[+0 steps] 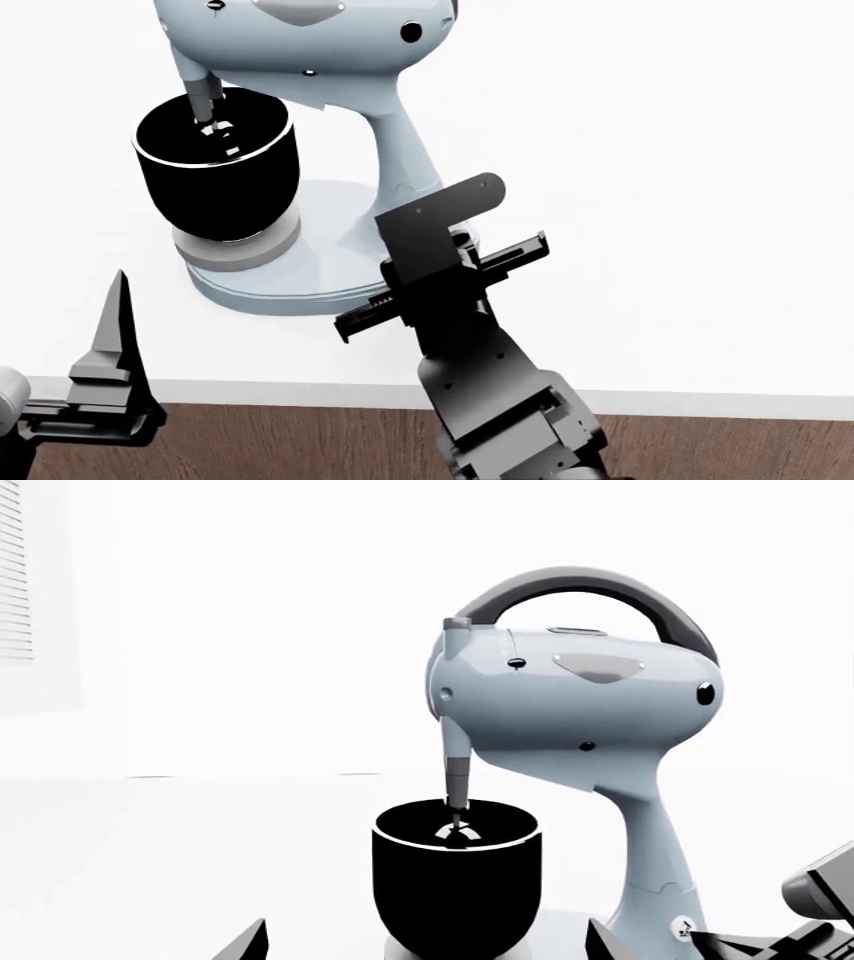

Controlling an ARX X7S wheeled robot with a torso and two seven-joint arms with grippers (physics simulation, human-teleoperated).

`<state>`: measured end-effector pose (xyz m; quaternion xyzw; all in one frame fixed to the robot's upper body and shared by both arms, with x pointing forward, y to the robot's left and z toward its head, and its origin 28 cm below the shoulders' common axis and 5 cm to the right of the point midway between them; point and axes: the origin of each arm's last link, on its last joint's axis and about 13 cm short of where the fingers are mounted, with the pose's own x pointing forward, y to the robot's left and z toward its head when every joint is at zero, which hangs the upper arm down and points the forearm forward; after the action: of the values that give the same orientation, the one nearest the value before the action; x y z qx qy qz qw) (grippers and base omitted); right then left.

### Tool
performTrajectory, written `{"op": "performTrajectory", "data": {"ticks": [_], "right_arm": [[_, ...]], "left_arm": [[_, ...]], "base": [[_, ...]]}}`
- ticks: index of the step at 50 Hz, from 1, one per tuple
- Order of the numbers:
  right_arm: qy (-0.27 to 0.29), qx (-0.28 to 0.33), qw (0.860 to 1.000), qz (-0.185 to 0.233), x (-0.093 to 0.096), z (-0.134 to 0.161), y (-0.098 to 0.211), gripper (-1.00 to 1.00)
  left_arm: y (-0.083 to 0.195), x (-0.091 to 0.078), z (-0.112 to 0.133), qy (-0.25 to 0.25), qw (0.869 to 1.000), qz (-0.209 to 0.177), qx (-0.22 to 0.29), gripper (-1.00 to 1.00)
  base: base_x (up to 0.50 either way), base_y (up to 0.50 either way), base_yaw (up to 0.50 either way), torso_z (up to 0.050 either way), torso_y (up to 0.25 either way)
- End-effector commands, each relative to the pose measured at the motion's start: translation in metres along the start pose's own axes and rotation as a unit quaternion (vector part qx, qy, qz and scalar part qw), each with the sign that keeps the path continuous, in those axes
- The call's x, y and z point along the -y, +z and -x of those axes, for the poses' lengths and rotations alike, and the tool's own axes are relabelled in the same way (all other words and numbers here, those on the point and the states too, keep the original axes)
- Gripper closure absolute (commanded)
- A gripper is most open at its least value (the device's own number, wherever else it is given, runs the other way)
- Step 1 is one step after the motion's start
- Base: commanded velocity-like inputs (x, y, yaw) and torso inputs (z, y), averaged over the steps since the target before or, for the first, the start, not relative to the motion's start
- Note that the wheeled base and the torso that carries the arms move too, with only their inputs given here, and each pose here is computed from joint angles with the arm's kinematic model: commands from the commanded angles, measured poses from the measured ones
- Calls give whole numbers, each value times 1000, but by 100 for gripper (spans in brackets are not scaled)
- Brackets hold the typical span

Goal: Open the stand mixer head.

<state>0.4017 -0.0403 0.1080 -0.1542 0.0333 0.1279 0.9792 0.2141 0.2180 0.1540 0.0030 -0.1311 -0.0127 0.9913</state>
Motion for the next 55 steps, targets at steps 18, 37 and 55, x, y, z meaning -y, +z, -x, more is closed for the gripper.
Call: {"op": "performTrajectory", "data": {"ticks": [18,37,55], "right_arm": [[-48,-30,998,-12,12,2,-11,100],[-156,33,987,7,89,75,-51,100],[-11,146,984,-103,21,155,-13,100]], "left_arm": [[-2,1,-1,-3,1000,-1,-2,-100],[-13,3,-6,-8,1000,-7,-21,-100],[-24,7,-13,-21,999,-14,-42,-100]], "base": [[0,0,0,0,0],[0,0,0,0,0],[0,0,0,0,0]]}}
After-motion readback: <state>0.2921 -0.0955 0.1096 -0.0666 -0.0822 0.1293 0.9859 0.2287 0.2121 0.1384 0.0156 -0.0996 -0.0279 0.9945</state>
